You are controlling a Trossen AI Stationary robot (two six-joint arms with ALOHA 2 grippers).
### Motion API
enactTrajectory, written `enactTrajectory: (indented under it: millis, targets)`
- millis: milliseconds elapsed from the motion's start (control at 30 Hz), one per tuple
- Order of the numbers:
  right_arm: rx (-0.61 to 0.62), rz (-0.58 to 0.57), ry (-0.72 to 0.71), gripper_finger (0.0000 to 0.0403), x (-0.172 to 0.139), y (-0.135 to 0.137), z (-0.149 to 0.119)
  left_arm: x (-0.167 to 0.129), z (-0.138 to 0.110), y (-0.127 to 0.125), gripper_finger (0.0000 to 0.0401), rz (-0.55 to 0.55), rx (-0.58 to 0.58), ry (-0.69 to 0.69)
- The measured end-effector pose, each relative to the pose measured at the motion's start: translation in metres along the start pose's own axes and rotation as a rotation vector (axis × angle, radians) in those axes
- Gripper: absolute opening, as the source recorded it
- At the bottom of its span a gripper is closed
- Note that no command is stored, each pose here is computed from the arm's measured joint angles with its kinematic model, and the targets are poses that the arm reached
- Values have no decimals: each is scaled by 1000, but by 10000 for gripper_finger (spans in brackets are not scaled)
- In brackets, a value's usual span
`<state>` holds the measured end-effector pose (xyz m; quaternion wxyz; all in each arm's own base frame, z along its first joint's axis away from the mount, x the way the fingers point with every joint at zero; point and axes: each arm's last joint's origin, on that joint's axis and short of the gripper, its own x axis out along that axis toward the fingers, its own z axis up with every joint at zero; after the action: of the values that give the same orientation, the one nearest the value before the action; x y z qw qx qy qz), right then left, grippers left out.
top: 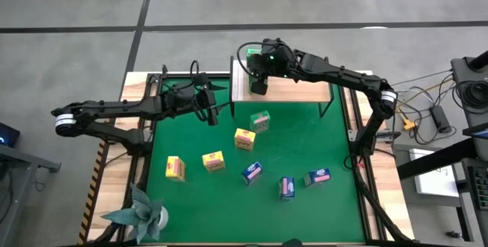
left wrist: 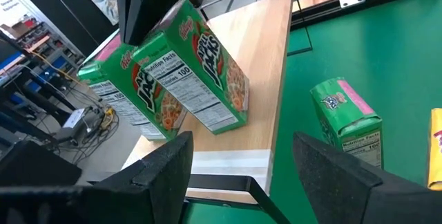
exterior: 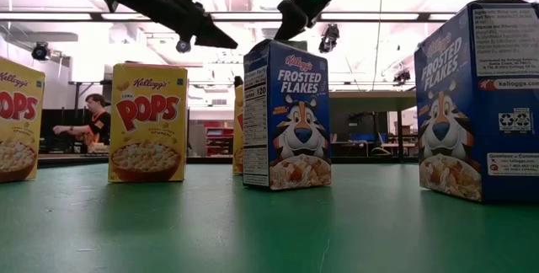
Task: Stack cereal on shelf
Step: Put the left green cereal box on the shelf aligned with the other green cereal box
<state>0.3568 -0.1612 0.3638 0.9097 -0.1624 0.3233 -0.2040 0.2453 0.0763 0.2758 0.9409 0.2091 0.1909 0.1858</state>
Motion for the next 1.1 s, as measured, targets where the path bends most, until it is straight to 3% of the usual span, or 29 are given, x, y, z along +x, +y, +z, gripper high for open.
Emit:
enactTrajectory:
  millis: [333, 567, 767, 1100]
  targets:
    - [4, 12, -42, 9, -29, 4, 10, 0, 0, 0, 230, -1, -1, 5]
    - [-39, 224, 24, 9, -49, 34, 8, 0, -1, 0, 230, -3, 1, 8]
    - [-61, 281, 117, 9, -32, 62, -8, 0, -1, 0, 230, -3, 3, 8]
    - [-184, 8, 212, 9, -6, 87, -32, 0, -1, 0, 230, -3, 7, 8]
